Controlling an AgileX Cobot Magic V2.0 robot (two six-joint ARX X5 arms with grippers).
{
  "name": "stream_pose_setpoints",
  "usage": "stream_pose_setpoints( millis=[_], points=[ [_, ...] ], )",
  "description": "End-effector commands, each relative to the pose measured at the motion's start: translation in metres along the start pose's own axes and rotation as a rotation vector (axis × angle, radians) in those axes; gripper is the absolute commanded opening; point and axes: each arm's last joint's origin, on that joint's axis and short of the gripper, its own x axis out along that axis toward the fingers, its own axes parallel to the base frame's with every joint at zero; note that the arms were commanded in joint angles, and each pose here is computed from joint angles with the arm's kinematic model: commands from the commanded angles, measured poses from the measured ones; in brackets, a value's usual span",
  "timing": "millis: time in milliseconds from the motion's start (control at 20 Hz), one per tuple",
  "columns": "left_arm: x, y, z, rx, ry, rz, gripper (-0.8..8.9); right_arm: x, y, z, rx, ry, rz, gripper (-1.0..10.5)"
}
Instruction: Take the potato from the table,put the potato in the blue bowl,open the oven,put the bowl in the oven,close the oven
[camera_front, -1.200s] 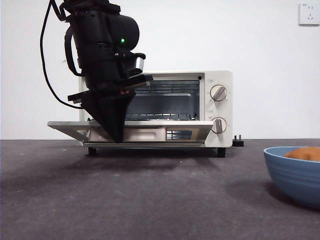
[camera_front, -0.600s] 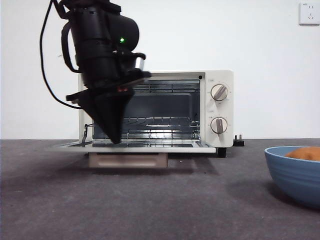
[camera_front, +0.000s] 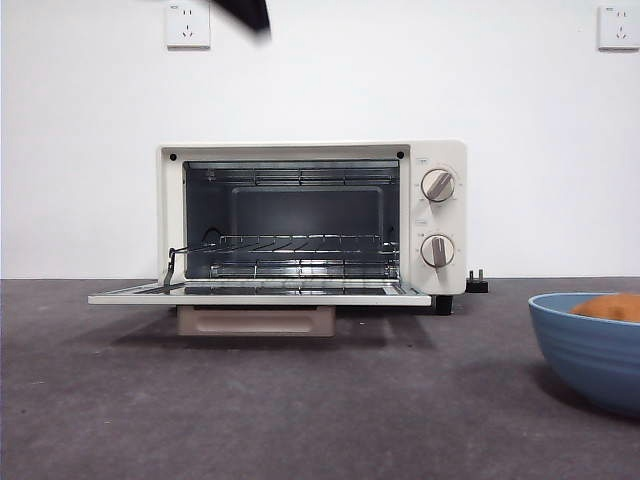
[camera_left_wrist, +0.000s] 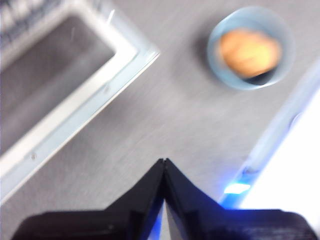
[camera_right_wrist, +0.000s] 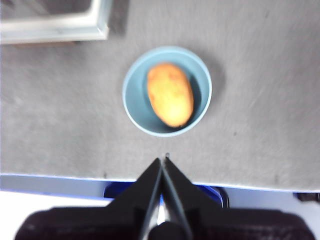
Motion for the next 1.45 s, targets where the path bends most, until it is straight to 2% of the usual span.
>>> stream_pose_setpoints(
  millis=[50, 250, 400, 500, 800, 900, 1050, 1200, 1450],
  points=[
    [-0.036, -0.016, -0.012, 0.021, -0.087, -0.025, -0.06, 0.027, -0.003, -0.007, 0.027, 0.049, -0.023, 0.0],
    [-0.079, -0.031, -0.041, 0.027, -0.107, -0.033, -0.06, 0.075, -0.007, -0.015, 0.141, 0.106, -0.067, 0.1],
    [-0.100, -0.033, -0.061, 0.018, -0.096, 0.048, -0.06, 0.102, -0.012, -0.009, 0.204, 0.128, -0.116, 1.4],
    [-0.112, -0.032, -0.071, 0.003, -0.114, 0.107, -0.06, 0.112, -0.018, 0.000, 0.255, 0.142, -0.134, 1.4],
    [-0.135, -0.032, -0.088, -0.010, -0.198, 0.107, -0.06, 0.142, -0.039, 0.018, 0.373, 0.213, -0.189, 1.4],
    [-0.138, -0.032, -0.090, -0.009, -0.209, 0.107, -0.06, 0.150, -0.041, 0.023, 0.391, 0.219, -0.145, 1.4],
    [-0.139, -0.032, -0.090, -0.010, -0.212, 0.122, -0.06, 0.163, -0.043, 0.027, 0.412, 0.238, -0.154, 1.5],
    [-0.139, -0.032, -0.090, -0.010, -0.212, 0.122, -0.06, 0.175, -0.045, 0.027, 0.416, 0.290, -0.175, 3.5],
    [-0.138, -0.032, -0.090, -0.009, -0.210, 0.122, -0.06, 0.186, -0.046, 0.030, 0.424, 0.296, -0.177, 3.4]
  ],
)
